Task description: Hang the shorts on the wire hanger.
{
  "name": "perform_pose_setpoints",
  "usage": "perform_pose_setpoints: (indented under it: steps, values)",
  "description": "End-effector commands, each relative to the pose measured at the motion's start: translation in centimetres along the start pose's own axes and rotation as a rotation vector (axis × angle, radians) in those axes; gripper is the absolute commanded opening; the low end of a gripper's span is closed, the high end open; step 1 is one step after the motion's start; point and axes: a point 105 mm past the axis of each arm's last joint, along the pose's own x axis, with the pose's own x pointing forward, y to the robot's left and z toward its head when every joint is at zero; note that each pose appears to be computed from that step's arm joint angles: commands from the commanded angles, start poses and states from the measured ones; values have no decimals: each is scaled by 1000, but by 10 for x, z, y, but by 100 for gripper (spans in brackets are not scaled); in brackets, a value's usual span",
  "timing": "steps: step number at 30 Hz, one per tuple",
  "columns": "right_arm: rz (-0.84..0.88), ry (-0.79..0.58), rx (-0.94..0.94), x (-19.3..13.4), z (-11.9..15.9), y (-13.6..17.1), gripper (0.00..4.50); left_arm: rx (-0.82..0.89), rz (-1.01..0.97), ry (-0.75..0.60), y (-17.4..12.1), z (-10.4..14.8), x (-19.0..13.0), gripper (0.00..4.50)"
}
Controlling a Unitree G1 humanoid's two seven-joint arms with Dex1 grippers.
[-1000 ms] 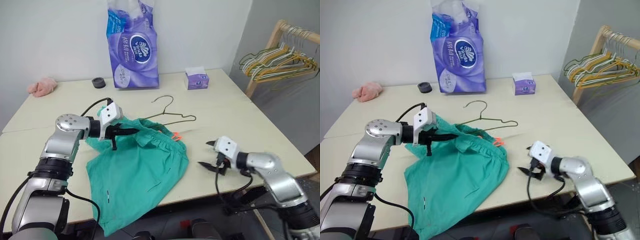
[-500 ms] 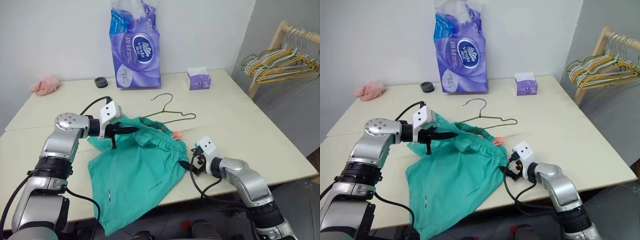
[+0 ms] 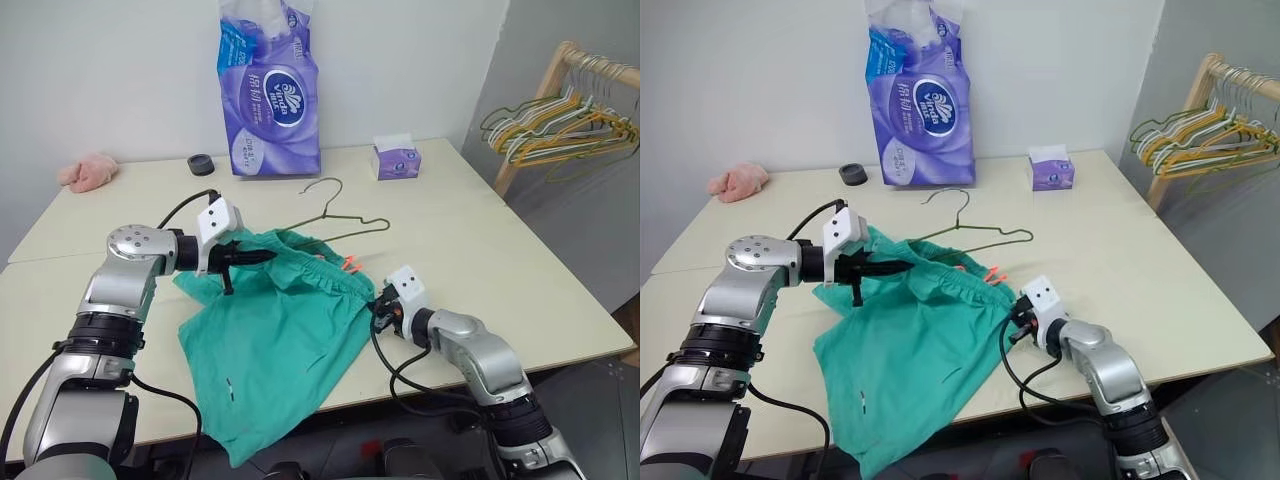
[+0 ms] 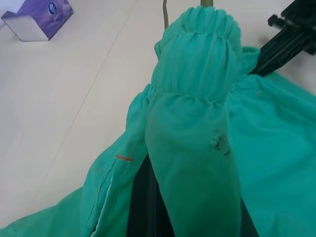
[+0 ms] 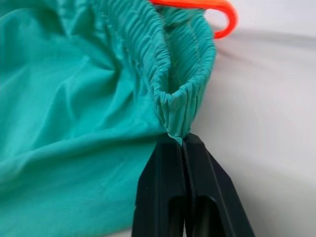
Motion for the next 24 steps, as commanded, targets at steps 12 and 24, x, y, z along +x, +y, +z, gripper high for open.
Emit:
perform_pose_setpoints:
  steps: [12, 24]
  values:
    - [-246, -88, -110, -32, 24, -76, 2, -112, -159, 34, -33, 11, -32, 0]
    - [-224, -113, -165, -40, 34, -69, 2, -14, -89, 149, -18, -12, -31, 0]
